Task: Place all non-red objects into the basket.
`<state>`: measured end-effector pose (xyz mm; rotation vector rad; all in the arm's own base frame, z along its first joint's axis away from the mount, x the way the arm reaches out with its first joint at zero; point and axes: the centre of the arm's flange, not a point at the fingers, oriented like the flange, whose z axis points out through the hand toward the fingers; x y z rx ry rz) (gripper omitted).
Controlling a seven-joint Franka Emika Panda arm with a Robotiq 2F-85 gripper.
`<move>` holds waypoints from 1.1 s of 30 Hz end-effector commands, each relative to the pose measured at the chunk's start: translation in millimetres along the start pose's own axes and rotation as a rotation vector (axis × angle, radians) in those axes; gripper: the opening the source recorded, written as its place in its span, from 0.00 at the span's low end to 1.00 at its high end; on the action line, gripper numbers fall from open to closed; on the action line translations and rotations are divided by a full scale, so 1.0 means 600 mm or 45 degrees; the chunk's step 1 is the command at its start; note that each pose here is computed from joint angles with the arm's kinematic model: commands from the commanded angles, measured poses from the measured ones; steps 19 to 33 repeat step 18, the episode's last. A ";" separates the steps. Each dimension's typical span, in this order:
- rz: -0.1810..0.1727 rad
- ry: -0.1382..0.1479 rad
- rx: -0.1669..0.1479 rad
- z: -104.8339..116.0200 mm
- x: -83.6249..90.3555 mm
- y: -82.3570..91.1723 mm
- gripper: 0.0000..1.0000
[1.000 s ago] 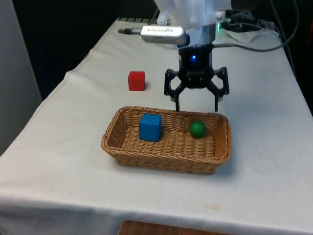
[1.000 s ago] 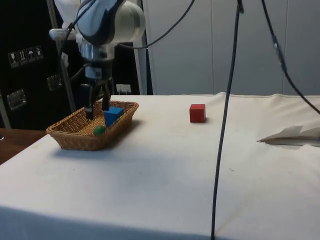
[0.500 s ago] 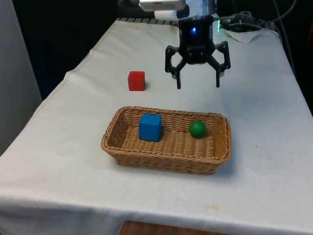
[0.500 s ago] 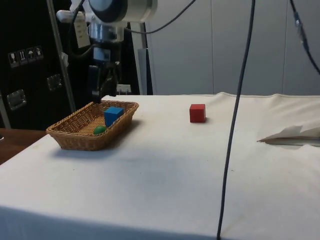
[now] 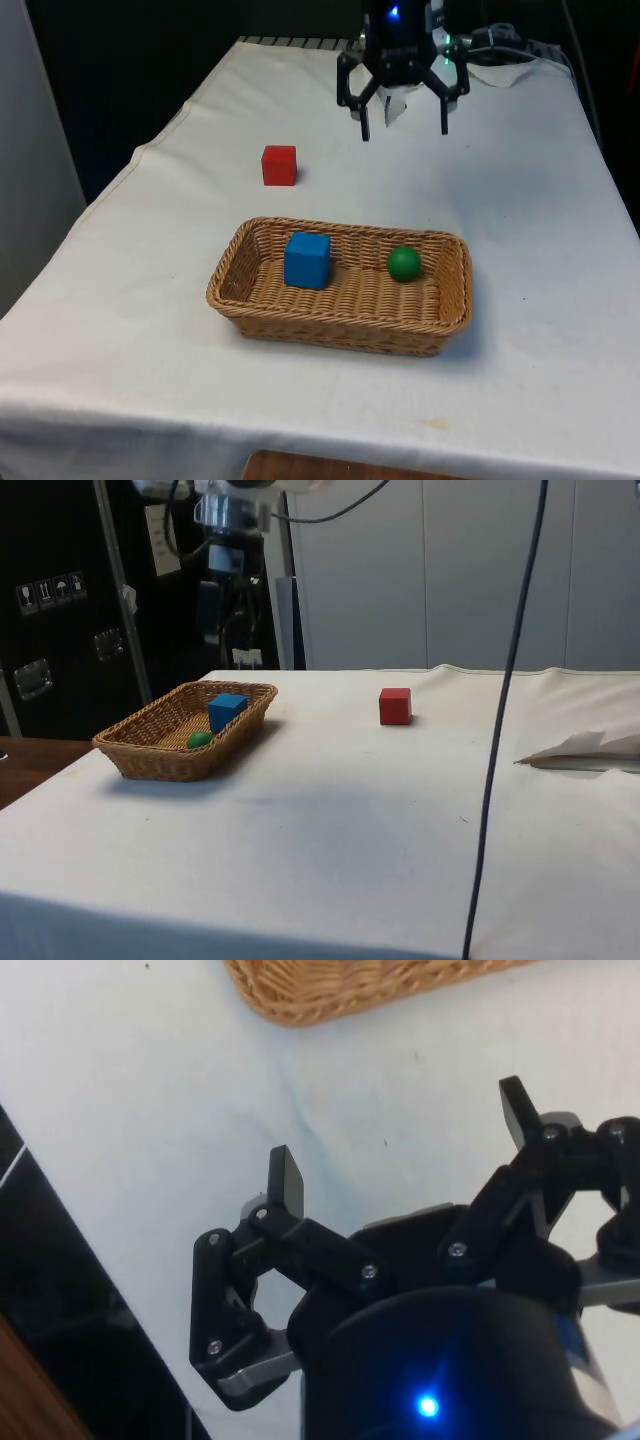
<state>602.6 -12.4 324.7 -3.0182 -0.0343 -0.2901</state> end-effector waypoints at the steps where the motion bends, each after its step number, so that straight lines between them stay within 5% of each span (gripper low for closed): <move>1: 0.002 -0.004 -0.011 -0.009 -0.007 0.002 1.00; 17: -0.022 0.018 0.006 -0.075 -0.066 0.002 1.00; 33: -0.025 0.022 0.020 -0.073 -0.062 0.001 1.00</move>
